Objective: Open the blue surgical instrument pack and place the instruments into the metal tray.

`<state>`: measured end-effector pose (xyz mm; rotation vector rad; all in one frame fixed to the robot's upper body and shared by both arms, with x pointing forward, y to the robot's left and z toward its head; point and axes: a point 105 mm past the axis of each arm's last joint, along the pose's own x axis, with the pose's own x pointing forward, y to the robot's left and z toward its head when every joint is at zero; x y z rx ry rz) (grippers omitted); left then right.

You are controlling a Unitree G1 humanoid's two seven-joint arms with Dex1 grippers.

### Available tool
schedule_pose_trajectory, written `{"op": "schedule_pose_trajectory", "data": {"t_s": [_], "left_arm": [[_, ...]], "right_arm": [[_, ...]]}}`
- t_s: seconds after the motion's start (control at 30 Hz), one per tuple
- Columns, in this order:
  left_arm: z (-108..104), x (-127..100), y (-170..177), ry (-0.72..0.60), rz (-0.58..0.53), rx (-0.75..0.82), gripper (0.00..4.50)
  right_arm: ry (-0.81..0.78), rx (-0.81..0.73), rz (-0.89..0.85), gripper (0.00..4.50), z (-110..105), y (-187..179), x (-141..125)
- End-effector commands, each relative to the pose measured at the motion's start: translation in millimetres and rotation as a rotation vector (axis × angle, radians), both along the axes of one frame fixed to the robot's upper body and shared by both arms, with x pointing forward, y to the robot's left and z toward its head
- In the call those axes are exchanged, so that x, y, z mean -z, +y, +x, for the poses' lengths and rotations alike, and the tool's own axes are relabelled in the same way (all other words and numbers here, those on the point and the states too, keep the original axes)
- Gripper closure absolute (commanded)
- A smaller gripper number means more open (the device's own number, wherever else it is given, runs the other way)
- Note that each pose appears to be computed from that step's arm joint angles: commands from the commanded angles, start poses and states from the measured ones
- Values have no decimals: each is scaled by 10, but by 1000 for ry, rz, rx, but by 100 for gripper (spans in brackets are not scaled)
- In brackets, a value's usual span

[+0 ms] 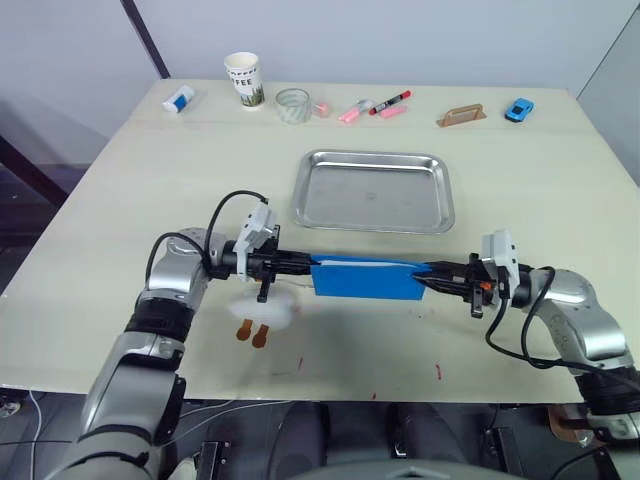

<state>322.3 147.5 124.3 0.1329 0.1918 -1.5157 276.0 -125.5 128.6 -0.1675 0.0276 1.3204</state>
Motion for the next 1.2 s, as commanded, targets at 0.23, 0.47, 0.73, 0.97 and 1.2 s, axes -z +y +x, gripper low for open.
{"op": "schedule_pose_trajectory", "data": {"t_s": [0.23,0.47,0.73,0.97,1.2], "left_arm": [[-7,-33,23,-36,-8,33,450],[-8,-4,47,-35,4,26,450],[-17,8,35,-24,3,29,450],[-18,50,35,-20,7,19,450],[65,237,-54,-2,52,-57,450]], "right_arm": [[-82,53,29,3,-82,-146,-313],[-18,40,165,3,-204,-56,-579],[103,10,139,291,-258,180,-317],[166,0,39,444,-355,250,55],[238,41,-39,444,-424,192,457]]}}
